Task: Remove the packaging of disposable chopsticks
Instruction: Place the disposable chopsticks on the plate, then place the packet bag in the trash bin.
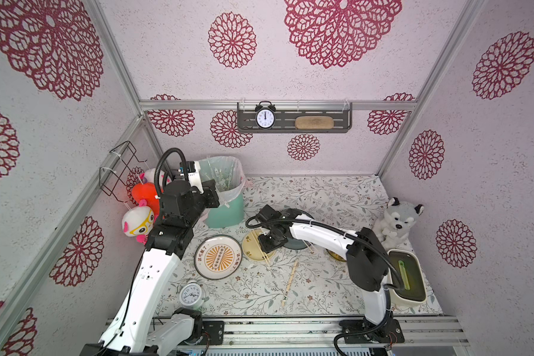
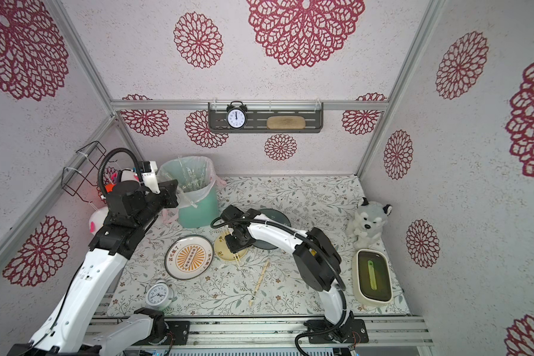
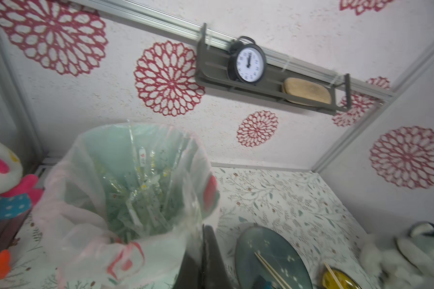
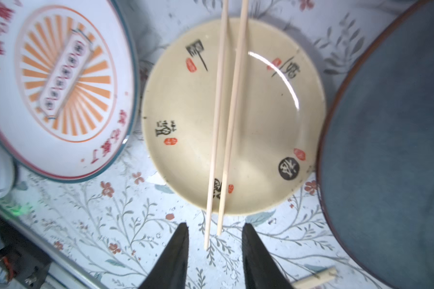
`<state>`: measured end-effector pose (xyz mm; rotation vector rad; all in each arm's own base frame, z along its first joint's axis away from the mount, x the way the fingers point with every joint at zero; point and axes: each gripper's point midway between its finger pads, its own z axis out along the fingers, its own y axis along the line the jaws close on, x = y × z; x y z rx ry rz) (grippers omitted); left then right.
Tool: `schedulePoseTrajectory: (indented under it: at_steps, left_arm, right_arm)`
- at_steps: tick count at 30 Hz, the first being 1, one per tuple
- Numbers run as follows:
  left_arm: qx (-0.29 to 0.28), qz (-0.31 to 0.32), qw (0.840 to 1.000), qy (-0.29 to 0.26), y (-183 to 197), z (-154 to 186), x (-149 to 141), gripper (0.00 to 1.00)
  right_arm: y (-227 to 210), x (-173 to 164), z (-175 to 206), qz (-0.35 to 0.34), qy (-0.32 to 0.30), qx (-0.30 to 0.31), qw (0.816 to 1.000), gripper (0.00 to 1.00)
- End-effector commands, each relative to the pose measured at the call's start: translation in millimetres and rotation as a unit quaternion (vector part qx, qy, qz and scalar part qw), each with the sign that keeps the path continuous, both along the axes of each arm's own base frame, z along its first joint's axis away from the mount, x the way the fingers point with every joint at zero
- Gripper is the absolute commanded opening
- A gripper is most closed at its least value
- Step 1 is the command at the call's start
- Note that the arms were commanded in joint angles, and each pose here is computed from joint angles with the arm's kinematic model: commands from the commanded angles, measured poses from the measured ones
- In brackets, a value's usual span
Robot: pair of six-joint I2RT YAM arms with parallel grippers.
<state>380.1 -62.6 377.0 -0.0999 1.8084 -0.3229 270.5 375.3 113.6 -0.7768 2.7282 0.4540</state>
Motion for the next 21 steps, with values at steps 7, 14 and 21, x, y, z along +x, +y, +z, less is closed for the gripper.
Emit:
schedulePoseTrajectory:
  at_steps: [7, 14, 21]
  left_arm:
    - [0.034, 0.078, 0.996, 0.001, 31, 48, 76, 0.0]
    - [0.105, 0.101, 0.981, 0.131, 37, -25, 151, 0.0]
    - [0.152, 0.089, 0.949, 0.263, 16, -86, 157, 0.15]
  right_arm:
    - [-1, -2, 59, 0.012, -0.083, 0.1, 0.991, 0.42]
    - [-23, -14, 71, 0.002, -0.111, 0.133, 0.985, 0.43]
    - [-43, -17, 74, -0.013, -0.129, 0.136, 0.982, 0.43]
